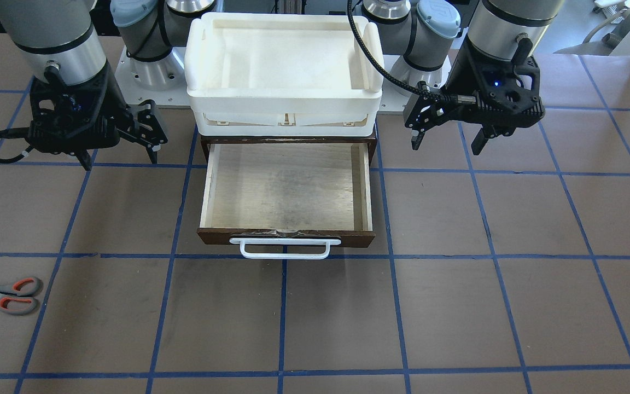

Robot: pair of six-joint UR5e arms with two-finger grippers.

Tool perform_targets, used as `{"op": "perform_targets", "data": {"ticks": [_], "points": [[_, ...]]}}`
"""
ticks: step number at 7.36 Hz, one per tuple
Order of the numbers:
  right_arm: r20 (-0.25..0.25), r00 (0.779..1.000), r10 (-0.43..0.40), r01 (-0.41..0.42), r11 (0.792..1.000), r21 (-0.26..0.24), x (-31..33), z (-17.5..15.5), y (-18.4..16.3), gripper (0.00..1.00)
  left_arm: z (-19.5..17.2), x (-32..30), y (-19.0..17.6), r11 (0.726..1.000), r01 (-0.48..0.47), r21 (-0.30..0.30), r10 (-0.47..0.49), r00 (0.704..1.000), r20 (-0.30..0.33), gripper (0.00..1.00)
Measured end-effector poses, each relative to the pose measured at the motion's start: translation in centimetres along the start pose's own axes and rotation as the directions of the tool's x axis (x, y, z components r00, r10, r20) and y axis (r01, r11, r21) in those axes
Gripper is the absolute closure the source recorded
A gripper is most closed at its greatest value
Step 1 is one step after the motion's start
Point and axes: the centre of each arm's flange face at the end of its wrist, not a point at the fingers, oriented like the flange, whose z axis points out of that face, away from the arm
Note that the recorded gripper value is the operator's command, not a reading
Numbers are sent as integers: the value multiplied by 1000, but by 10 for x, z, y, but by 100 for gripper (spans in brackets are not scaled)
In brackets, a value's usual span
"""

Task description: Put scissors in drawer and close it

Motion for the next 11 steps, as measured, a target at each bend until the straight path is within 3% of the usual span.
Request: {"op": "perform_targets", "data": {"ticks": [2,4,6,7,8,11], "points": [[6,976,-219,219,976,-14,48,19,-9,0,-1,-1,0,1000,1,1,-1,1000,0,0],[21,907,-421,422,906,-30,102,46,-17,0,-2,-1,0,1000,2,5,-2,1000,2,0],[34,842,-538,539,842,-32,144,83,-30,0,-2,-2,0,1000,2,6,-2,1000,2,0],[45,784,-619,620,784,-16,171,102,-33,0,-2,-2,0,1000,2,6,-2,1000,1,0],[66,700,-711,713,701,6,199,124,-34,0,-2,-1,0,1000,2,6,-2,1000,0,0],[59,411,-910,910,413,43,264,188,-37,0,-3,-1,1,1000,1,7,-1,1000,3,0]]}}
